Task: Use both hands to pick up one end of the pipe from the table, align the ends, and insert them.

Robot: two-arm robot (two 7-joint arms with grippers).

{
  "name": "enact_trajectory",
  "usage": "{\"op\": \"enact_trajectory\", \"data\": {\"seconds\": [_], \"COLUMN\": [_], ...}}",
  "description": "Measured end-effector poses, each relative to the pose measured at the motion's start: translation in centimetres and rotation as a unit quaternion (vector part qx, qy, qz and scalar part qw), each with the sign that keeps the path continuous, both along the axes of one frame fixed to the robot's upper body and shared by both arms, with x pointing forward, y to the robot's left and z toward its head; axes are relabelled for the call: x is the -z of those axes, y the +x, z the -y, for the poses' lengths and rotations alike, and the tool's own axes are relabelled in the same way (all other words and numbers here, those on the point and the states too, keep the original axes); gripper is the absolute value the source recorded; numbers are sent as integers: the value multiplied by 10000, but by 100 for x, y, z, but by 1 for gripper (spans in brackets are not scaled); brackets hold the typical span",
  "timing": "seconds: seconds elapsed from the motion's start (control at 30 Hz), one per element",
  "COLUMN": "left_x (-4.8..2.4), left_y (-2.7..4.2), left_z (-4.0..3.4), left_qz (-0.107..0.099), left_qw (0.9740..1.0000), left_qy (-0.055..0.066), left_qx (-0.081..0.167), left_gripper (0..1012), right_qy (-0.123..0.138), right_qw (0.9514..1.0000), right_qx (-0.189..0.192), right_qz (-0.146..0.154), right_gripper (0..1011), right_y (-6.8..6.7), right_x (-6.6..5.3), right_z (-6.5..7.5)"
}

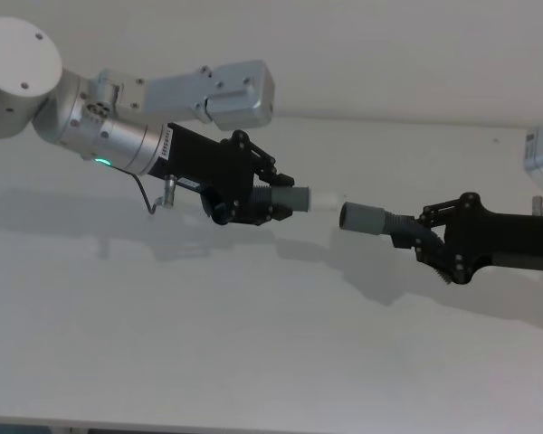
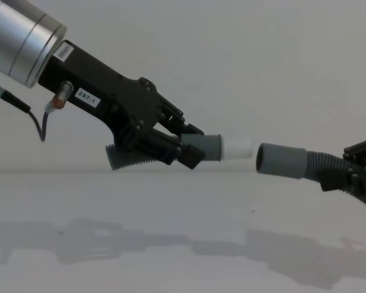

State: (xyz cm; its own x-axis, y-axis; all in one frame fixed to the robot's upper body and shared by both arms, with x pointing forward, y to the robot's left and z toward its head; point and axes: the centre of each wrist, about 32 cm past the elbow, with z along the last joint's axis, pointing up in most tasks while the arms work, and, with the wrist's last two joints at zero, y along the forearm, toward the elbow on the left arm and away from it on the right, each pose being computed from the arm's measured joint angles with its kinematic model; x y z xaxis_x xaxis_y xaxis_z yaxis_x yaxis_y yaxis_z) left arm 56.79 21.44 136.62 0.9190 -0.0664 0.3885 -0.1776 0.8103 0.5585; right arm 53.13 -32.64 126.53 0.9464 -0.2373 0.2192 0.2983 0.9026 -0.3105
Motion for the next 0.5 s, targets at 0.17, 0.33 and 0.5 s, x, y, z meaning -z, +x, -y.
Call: {"op": "enact_trajectory", "data": {"seconds": [0.17,0.33,0.5], "left_x": [3,8,17], "left_y": [5,11,17], "left_z": [0,-1,0], "left_qz": [-11,-18,-26], "left_qw": [10000,10000,10000], "left_qy": [-4,-9,-6], "left_qx": [6,5,-1], "left_gripper": [354,354,354], "right_qy": [0,-1,2], "right_qw": [10000,10000,10000], "right_qx": [15,27,34], "right_qz": [-28,-55,-72], "right_gripper": [177,177,177], "right_y": [13,28,38], "right_x": [16,26,30], "right_z": [-14,-28,-39]}}
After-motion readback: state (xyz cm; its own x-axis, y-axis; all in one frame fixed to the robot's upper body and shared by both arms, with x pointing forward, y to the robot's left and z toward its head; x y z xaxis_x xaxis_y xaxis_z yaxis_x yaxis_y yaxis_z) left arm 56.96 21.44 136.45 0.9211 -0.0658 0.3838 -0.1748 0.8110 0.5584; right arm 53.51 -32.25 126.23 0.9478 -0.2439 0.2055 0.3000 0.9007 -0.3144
